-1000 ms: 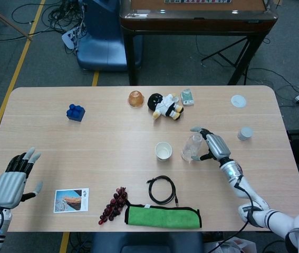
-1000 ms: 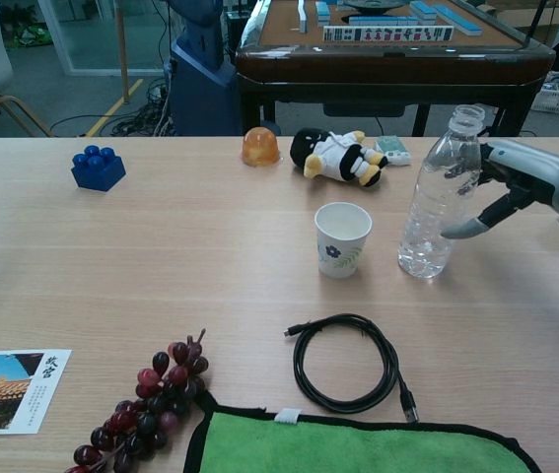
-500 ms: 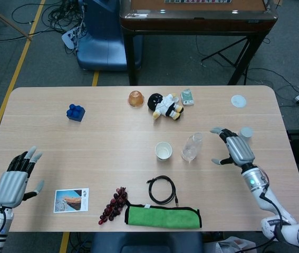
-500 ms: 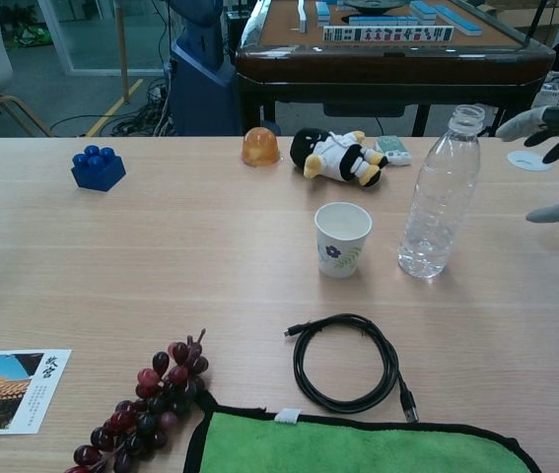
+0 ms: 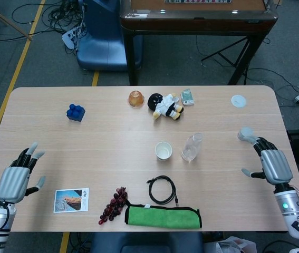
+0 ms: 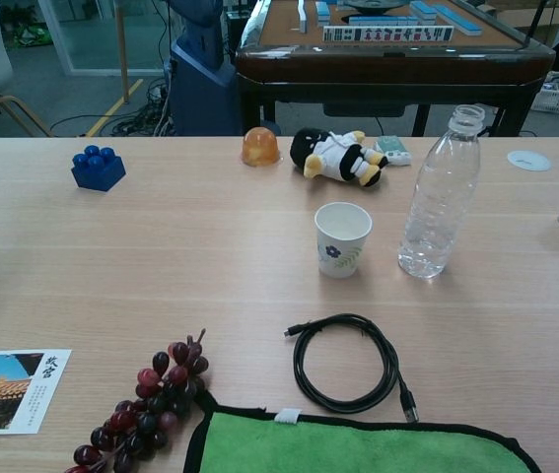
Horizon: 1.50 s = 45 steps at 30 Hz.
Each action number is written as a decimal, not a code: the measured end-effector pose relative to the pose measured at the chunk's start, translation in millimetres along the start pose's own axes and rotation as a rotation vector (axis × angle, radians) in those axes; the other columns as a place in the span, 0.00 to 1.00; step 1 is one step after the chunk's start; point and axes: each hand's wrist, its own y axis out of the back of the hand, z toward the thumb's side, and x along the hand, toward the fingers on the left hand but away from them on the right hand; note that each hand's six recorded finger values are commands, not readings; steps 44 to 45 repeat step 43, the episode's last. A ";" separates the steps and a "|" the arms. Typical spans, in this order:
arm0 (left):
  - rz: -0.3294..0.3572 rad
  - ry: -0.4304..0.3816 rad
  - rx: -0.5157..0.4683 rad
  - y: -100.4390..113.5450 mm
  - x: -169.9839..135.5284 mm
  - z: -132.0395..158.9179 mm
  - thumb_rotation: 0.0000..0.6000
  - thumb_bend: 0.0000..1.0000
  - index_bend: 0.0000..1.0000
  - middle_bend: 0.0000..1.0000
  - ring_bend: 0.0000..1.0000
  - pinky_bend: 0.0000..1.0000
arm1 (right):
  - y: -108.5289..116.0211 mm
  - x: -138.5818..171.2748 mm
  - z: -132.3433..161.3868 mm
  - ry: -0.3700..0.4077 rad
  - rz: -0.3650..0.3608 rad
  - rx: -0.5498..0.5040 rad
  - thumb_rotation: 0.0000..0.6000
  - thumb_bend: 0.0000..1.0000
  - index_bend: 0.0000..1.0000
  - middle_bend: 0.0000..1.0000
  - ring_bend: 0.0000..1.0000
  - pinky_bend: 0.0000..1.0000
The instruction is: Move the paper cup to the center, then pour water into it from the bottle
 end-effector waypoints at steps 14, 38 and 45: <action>0.009 0.020 -0.004 -2.2 1.4 -7.7 1.00 0.32 0.18 0.04 0.08 0.31 | 11.8 27.6 -13.4 -0.026 -0.039 0.043 1.00 0.00 0.19 0.19 0.13 0.24; -0.007 -0.009 0.021 -10.5 -0.6 -0.4 1.00 0.32 0.18 0.04 0.08 0.31 | 11.5 28.0 -15.4 -0.022 -0.007 0.035 1.00 0.00 0.19 0.19 0.13 0.24; -0.004 -0.002 0.022 -9.3 -1.0 -2.2 1.00 0.32 0.18 0.04 0.08 0.31 | 8.2 27.3 -14.0 -0.016 0.000 0.032 1.00 0.00 0.19 0.19 0.13 0.24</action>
